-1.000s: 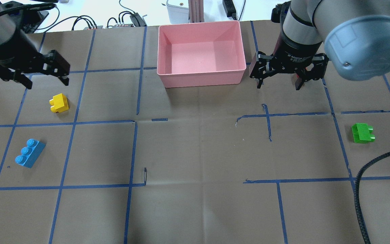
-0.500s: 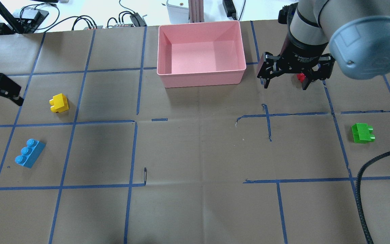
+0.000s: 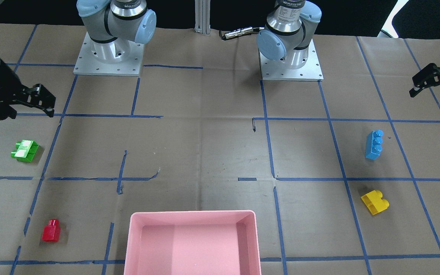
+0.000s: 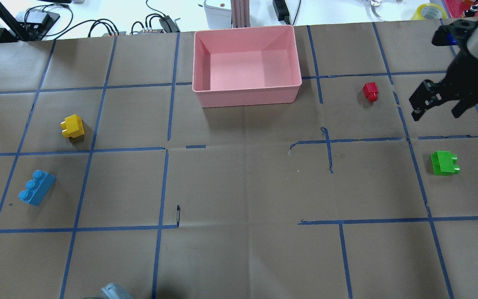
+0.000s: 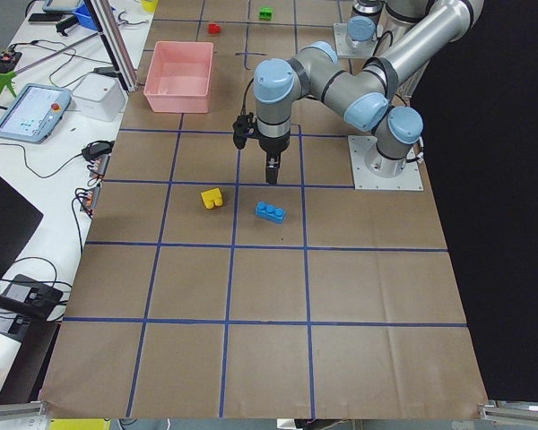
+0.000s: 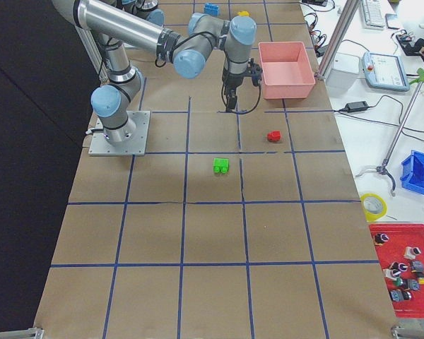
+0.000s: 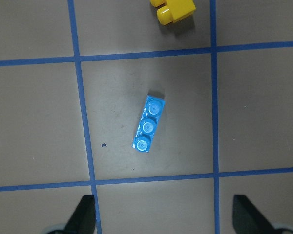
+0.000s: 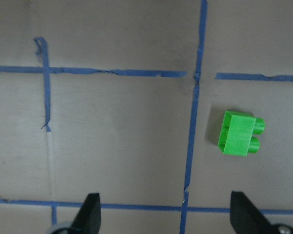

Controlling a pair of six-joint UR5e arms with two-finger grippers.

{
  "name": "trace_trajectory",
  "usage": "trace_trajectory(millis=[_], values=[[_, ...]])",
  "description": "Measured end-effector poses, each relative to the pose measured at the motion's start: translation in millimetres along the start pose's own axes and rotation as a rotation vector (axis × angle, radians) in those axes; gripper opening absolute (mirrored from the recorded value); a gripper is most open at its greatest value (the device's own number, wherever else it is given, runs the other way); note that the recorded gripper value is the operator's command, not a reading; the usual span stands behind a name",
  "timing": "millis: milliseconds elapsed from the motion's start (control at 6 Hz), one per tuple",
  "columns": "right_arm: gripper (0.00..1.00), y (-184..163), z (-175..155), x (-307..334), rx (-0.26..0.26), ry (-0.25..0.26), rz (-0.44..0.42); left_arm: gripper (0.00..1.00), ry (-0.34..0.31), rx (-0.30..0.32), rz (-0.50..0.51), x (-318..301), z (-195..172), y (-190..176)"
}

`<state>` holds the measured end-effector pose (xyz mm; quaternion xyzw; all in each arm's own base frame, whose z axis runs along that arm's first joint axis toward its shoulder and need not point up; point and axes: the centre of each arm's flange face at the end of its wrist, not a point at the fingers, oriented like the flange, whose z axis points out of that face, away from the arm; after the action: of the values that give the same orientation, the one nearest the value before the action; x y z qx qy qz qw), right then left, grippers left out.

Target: Put all blocks into box

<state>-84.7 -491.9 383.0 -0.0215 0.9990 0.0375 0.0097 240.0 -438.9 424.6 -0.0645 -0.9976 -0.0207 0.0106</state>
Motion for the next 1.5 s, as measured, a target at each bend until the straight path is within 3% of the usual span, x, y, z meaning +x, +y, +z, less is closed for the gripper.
trace_trajectory(millis=[500,833,1167,1500], values=[[0.95,37.7,94.3,76.6,0.09,0.041,0.007,0.99,-0.011,0.049,0.097,4.4,79.9,-18.1],[0.95,41.8,139.5,94.0,0.102,0.05,0.04,0.99,-0.021,0.065,0.175,5.8,137.7,-22.2],[0.94,35.5,167.0,110.2,0.108,0.052,0.062,0.99,-0.035,0.093,0.217,9.5,191.2,-22.3],[0.94,32.2,174.6,113.3,0.115,0.057,0.065,0.99,-0.034,0.096,0.252,3.5,227.4,-26.3]])
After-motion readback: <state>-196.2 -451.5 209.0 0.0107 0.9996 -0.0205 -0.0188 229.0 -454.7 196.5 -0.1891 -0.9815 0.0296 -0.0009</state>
